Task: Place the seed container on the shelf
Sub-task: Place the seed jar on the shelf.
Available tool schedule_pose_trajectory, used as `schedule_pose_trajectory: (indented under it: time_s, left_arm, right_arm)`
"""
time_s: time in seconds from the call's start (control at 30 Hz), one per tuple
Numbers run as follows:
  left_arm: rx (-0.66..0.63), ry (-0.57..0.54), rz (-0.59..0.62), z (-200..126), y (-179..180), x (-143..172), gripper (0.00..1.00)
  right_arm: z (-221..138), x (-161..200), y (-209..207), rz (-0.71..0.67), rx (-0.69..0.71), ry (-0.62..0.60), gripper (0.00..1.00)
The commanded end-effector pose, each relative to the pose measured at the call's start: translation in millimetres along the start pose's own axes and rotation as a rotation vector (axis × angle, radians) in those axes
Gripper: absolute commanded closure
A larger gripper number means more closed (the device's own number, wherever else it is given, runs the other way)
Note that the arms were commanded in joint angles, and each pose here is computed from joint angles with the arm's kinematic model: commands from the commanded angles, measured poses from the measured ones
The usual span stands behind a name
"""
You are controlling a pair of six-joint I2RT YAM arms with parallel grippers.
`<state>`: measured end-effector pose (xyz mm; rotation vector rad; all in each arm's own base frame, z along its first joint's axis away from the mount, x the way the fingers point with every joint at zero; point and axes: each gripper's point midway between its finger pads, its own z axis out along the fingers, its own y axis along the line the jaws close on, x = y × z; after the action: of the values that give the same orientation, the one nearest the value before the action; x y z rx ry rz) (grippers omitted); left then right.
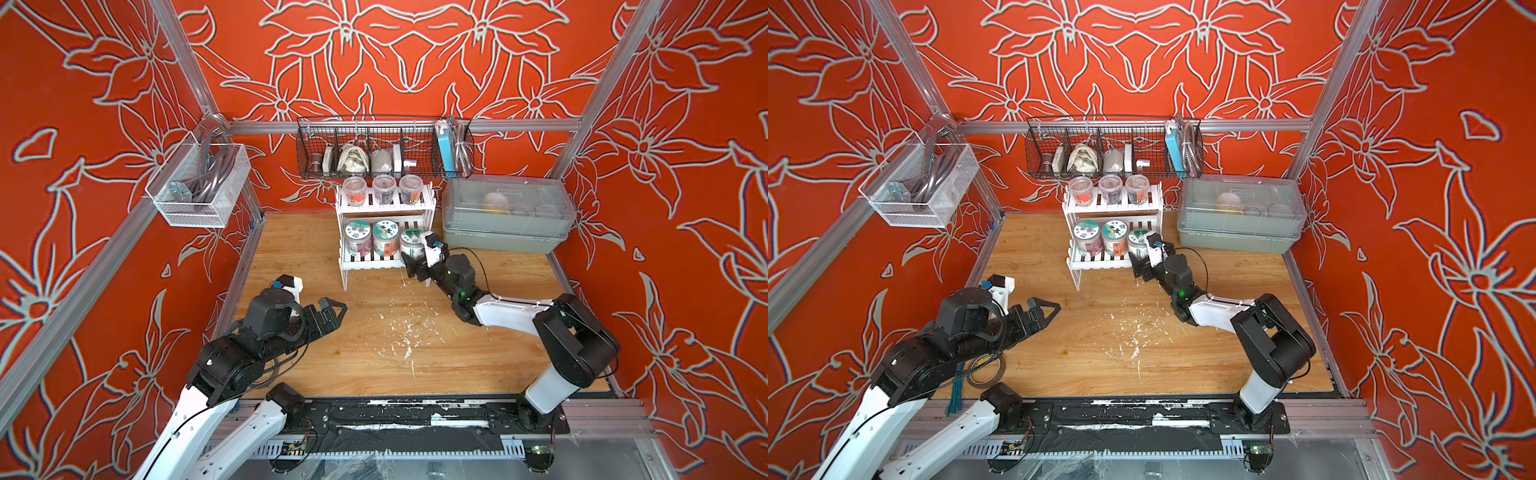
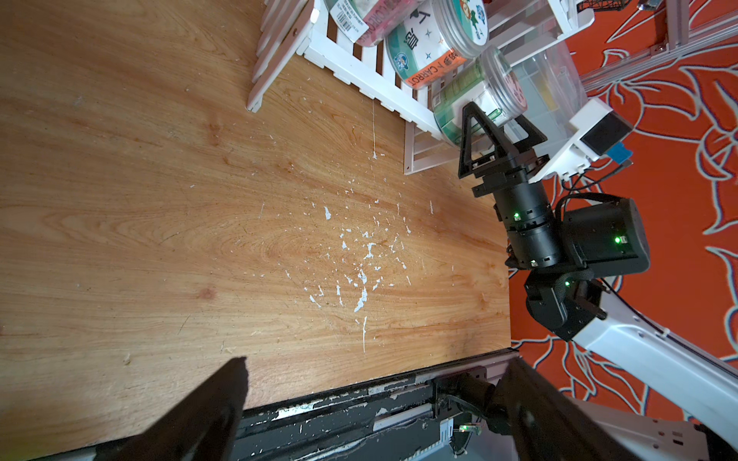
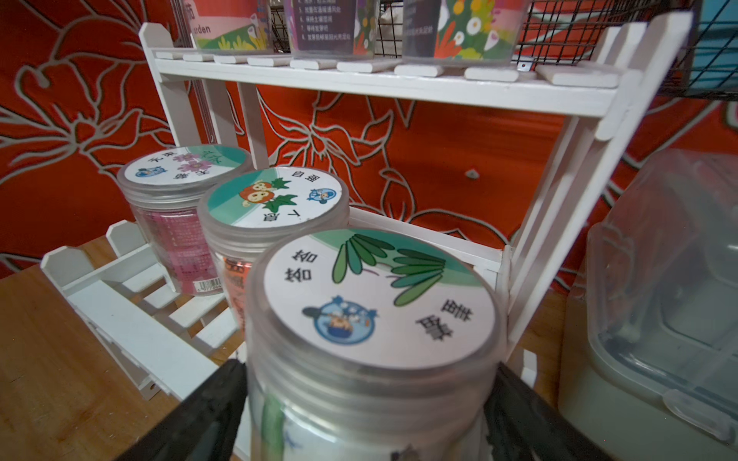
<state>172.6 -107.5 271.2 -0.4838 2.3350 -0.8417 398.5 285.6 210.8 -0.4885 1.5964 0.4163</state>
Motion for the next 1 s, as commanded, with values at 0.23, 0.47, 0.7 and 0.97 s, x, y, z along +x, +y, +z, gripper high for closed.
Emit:
schedule_pose_trajectory:
  time_s: [0.23, 0.47, 0.7, 0.97]
  left_arm:
    - [0.018, -0.007, 0.003, 0, -1, 0, 0.01]
    - [0.02, -0.003, -0.001, 1, -1, 1, 0.01]
    - [0.026, -0.005, -0.005, 2, 0, 2, 0.01]
    - [0.034, 0.006, -0.01, 7, 0, 4, 0.01]
  right_arm:
    - [-9, -18, -8, 0.008, 0.039, -0.014, 0.07]
    - [-18, -22, -8, 0.004, 0.031, 0.002, 0.07]
    - [-35, -19, -9, 0.01, 0.031, 0.028, 0.1]
    - [-49, -10, -1, 0.025, -0.022, 0.074, 0.33]
